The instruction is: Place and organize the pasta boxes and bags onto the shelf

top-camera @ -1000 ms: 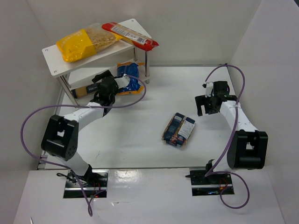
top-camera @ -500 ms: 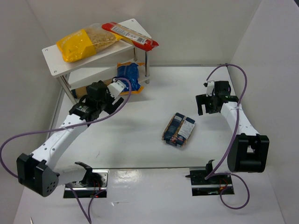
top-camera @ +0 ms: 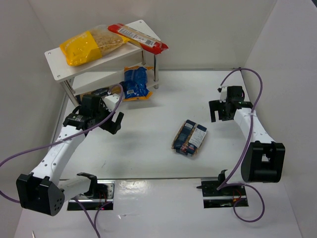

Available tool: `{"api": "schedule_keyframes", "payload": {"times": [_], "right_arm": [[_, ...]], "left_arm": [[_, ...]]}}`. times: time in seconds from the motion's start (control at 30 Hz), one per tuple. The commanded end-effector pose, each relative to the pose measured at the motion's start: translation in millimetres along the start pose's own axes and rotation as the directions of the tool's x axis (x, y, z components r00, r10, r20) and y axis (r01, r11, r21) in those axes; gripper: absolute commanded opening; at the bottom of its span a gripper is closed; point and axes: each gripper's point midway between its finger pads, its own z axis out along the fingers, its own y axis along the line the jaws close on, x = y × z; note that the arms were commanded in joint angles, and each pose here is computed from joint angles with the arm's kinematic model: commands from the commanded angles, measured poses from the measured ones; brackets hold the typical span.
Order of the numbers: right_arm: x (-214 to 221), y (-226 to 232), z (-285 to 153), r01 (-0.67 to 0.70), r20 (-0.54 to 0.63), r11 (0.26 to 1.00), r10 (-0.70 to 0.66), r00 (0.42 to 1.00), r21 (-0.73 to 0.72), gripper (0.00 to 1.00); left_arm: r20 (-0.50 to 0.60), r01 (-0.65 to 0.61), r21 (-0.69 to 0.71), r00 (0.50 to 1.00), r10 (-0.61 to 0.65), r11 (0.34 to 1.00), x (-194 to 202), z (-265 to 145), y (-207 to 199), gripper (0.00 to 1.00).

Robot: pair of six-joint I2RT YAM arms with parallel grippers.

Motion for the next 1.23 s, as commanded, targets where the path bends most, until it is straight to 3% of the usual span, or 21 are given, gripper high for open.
{"api": "schedule_keyframes", "payload": {"times": [0.0, 0.57, 1.2], "right_arm": [[-3, -1, 3, -0.01, -0.004, 1.0, 0.01, 1.0, 0.019, 0.99], [12, 1, 23, 0.018, -0.088, 1.0, -0.015, 0.996, 0.026, 0.99], [12, 1, 21, 0.036, -0.089, 0.999, -0.034, 0.995, 0.024, 0.99]], "left_arm": [[0.018, 0.021, 0.071, 1.0, -0.022, 0.997, -4, -1, -12, 0.99], [0.011, -0.009, 0.1, 1.0, 0.008, 0.995, -1, -2, -17, 0.99], [0.02, -0.012, 0.098, 1.0, 0.01, 0.995, -4, -3, -16, 0.99]]}}
